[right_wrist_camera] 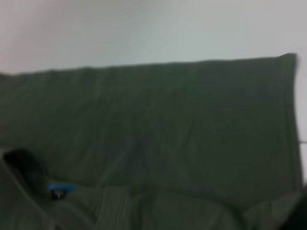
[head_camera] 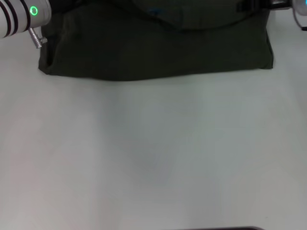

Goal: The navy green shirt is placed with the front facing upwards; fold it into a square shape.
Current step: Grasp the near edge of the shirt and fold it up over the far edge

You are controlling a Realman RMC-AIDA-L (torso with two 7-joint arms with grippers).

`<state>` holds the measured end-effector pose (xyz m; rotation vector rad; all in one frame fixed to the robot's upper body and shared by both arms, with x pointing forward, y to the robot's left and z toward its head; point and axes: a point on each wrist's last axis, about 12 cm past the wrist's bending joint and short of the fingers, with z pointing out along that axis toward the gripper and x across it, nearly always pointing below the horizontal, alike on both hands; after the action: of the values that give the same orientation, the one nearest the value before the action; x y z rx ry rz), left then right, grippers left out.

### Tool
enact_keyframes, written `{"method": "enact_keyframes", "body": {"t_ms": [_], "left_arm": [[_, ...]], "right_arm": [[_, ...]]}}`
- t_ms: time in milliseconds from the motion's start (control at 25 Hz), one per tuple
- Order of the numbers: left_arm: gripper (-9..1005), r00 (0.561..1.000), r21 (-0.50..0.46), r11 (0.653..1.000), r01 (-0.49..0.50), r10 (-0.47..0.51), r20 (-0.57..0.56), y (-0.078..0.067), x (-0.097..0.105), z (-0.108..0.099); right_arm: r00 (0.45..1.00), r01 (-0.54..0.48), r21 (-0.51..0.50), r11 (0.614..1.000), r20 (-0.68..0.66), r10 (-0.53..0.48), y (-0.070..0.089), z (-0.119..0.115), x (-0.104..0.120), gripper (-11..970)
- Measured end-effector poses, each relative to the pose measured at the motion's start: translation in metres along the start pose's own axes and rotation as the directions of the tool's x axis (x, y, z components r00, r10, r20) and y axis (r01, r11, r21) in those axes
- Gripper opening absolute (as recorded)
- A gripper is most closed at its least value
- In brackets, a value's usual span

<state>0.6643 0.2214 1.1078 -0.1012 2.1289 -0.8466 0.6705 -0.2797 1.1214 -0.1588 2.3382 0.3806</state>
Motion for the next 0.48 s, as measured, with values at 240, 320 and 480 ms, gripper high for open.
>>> {"method": "enact_keyframes", "body": {"t_ms": [240,320,480], "left_arm": [[516,1.0,0.007,1.0,0.001,-0.001,-0.001,-0.001,0.0,0.0],[516,1.0,0.022,1.0,0.001,0.0,-0.007,-0.003,0.0,-0.001],[515,0.999,0.076,0.997,0.005,-0.002,-0.037,-0.003,-0.003,-0.009]], "right_arm": [[0.997,-0.067,-0.045,0.997,0.028,0.068,-0.007,-0.022,-0.002,503],[0.996,-0.088,-0.074,0.993,-0.001,0.088,-0.009,-0.027,-0.002,504],[0.99,-0.135,-0.151,0.979,-0.066,0.126,-0.013,-0.04,0.0,504]]}}
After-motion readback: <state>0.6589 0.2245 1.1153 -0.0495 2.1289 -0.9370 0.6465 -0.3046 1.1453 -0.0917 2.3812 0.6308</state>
